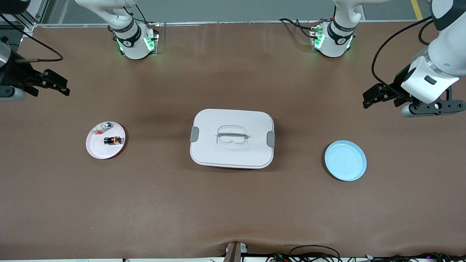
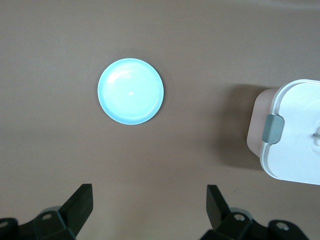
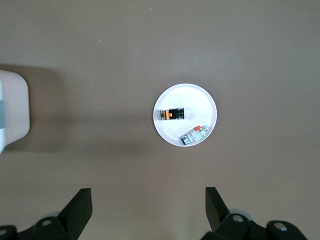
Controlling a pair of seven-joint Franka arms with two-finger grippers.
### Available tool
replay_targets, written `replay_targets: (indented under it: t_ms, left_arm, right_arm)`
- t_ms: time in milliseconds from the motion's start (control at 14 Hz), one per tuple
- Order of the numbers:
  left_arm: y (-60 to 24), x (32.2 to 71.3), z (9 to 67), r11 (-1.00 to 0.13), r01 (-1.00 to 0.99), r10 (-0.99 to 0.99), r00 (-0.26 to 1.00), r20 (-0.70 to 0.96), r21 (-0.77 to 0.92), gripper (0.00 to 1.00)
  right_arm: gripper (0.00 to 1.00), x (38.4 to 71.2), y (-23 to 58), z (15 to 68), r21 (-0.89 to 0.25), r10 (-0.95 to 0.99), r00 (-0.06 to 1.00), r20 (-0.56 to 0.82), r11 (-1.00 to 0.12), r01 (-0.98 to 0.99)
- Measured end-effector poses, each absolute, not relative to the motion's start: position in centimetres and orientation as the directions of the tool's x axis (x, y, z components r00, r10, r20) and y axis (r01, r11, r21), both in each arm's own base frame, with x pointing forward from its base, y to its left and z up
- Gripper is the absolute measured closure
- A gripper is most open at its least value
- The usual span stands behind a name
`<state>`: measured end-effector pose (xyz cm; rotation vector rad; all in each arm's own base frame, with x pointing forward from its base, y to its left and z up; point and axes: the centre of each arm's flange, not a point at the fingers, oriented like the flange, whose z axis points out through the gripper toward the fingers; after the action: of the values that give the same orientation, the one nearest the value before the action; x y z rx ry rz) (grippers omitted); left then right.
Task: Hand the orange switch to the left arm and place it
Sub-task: 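Move the right gripper toward the white plate with switches, then lower the right gripper and grasp the orange-black switch on the plate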
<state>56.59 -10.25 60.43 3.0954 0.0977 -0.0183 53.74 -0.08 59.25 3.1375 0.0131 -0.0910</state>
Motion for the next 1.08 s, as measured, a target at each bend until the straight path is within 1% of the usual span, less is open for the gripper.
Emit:
replay_targets:
  t_ms: [287, 502, 717, 1075]
  left_arm:
    - [-10.1, 56.7, 60.2, -0.997, 0.066, 0.065, 0.998, -0.017, 0.044, 0.00]
    - [-10.1, 57.1, 59.6, -0.997, 0.066, 0.065, 0.998, -0.027, 0.043, 0.00]
    - [-10.1, 57.6, 58.7, -0.997, 0.067, 0.066, 0.997, -0.033, 0.045, 0.00]
    - [-10.1, 58.0, 57.6, -0.997, 0.068, 0.066, 0.997, -0.051, 0.043, 0.00]
  right_arm:
    - [0.00, 57.4, 0.2, 53.0, 0.045, 0.032, 0.997, -0.077, -0.998, 0.035]
    - [0.00, 59.2, 0.6, 48.0, 0.050, 0.047, 0.996, -0.075, -0.997, 0.050]
    - [0.00, 59.8, 0.7, 42.8, 0.050, 0.055, 0.996, -0.065, -0.997, 0.058]
    - [0.00, 60.5, -0.1, 35.4, 0.065, 0.061, 0.993, -0.098, -0.996, 0.068]
